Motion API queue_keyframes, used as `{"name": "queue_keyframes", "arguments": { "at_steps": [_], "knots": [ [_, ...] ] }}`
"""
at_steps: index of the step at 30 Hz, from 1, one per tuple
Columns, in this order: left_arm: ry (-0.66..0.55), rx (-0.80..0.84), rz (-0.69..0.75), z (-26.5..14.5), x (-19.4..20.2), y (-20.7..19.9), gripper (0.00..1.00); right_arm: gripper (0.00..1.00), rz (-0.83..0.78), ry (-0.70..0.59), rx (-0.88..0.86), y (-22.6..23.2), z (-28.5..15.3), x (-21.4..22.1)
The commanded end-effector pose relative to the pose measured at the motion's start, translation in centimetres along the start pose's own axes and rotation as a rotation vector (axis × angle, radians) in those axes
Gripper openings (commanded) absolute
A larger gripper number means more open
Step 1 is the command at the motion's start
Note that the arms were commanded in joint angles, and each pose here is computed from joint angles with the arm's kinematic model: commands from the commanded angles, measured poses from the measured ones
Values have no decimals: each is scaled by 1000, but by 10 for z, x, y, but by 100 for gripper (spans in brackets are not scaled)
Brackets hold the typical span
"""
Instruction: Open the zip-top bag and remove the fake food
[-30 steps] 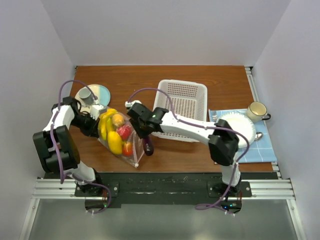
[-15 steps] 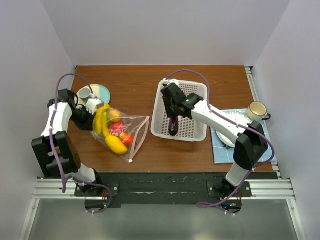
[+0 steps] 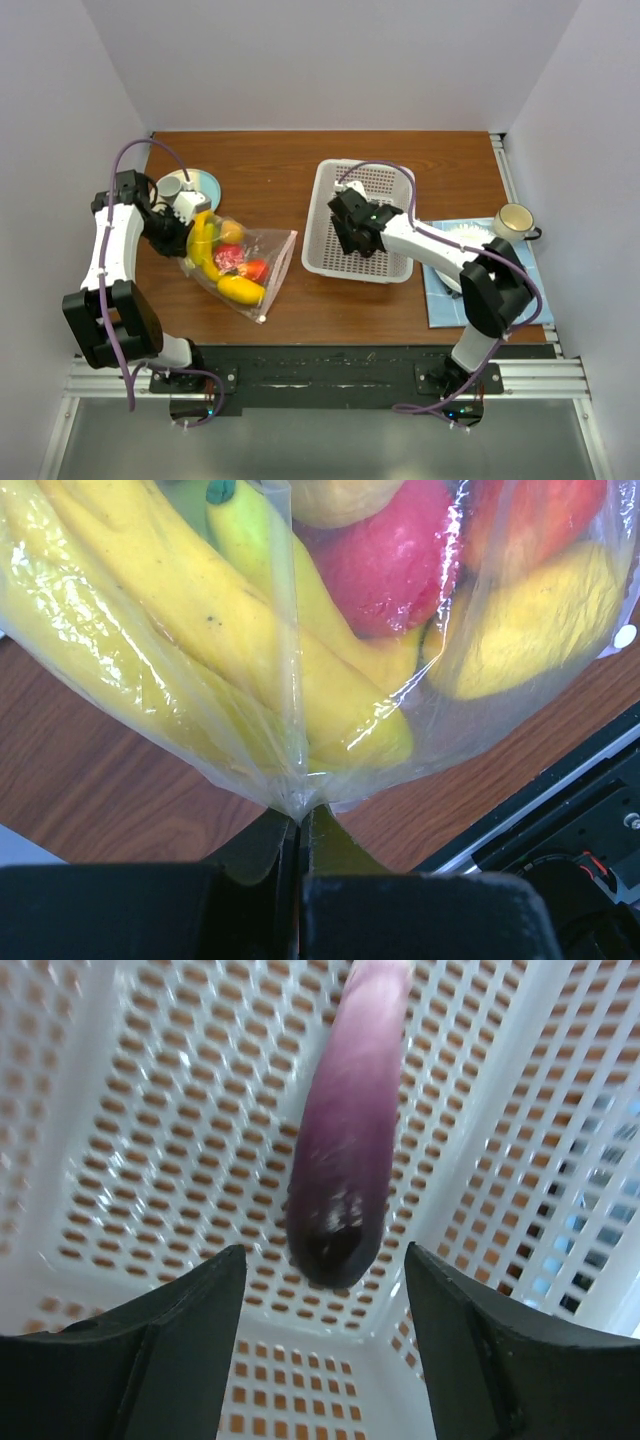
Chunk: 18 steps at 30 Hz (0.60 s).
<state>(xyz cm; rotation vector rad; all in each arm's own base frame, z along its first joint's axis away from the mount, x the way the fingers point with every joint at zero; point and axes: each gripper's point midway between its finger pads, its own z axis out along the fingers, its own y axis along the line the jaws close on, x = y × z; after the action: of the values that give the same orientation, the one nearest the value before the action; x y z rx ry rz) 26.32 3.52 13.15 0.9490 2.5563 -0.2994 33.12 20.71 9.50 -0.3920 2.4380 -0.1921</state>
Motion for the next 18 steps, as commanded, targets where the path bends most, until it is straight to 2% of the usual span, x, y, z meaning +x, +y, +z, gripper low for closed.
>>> {"name": "queue_keyframes", "arguments": {
  "at_steps": [1, 4, 6, 9, 10, 15, 18],
  "knots": [
    [-29, -18, 44, -14, -8, -3, 0, 64, 50, -58, -63, 2, -32, 3],
    [3, -50, 51, -12, -1, 2, 0, 59, 40, -200, -151, 27, -74, -29],
    [45, -66, 49, 0, 14, 7, 0, 53, 0, -303, -236, 64, -108, -53],
    [142, -129, 49, 20, 44, 20, 0, 45, -67, -344, -350, 114, -126, -66],
    [182, -157, 48, 23, 54, 25, 0, 45, -77, -344, -372, 123, -126, -67],
    [237, -219, 34, 43, 76, 41, 0, 44, -151, -326, -536, 180, -116, -57],
    [282, -282, 38, 50, 89, 53, 0, 43, -205, -316, -544, 195, -103, -47]
  ]
}}
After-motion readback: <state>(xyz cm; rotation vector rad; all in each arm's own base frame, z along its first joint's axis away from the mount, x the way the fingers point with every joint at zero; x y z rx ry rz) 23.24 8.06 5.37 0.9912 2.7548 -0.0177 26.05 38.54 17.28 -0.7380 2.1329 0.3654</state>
